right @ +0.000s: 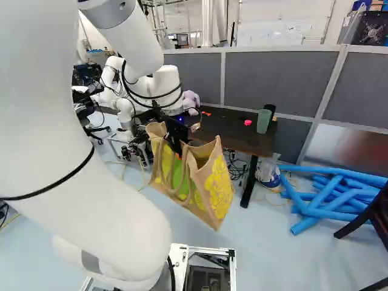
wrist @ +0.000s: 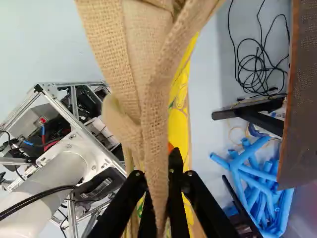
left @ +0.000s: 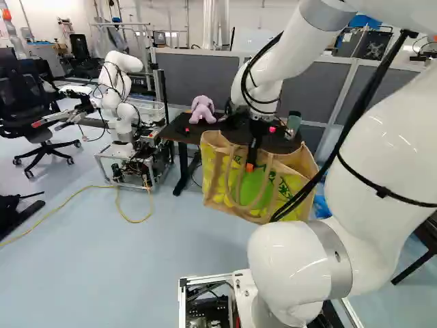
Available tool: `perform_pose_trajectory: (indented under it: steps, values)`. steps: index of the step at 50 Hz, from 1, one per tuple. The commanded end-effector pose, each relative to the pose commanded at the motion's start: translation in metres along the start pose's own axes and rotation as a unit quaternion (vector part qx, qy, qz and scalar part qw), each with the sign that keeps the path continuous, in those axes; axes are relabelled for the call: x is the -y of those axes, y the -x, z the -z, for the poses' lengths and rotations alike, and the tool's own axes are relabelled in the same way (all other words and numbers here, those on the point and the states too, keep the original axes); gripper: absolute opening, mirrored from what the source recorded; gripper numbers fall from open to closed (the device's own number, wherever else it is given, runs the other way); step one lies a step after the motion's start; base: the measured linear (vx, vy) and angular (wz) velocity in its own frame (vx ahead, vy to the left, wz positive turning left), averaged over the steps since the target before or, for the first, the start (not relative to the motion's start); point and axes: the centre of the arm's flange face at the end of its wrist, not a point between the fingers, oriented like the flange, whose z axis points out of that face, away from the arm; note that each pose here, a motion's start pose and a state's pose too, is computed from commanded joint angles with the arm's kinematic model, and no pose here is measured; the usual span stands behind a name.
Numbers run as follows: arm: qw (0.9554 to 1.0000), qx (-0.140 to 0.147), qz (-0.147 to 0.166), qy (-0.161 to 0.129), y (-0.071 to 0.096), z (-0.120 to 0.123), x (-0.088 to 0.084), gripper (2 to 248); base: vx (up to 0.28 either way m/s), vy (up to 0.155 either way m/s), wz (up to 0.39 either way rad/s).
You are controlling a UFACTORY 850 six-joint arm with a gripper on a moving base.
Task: Pick up the bag on the ground and place it on the table
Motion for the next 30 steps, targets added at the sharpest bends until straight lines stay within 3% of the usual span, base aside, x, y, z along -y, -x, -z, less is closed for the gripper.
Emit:
perform_pose_trajectory:
  steps: [30]
  values:
    - [0.9998,0.010,-0.007,-0.015,0.011,0.047,0.007,21,0.000,0.000,0.000]
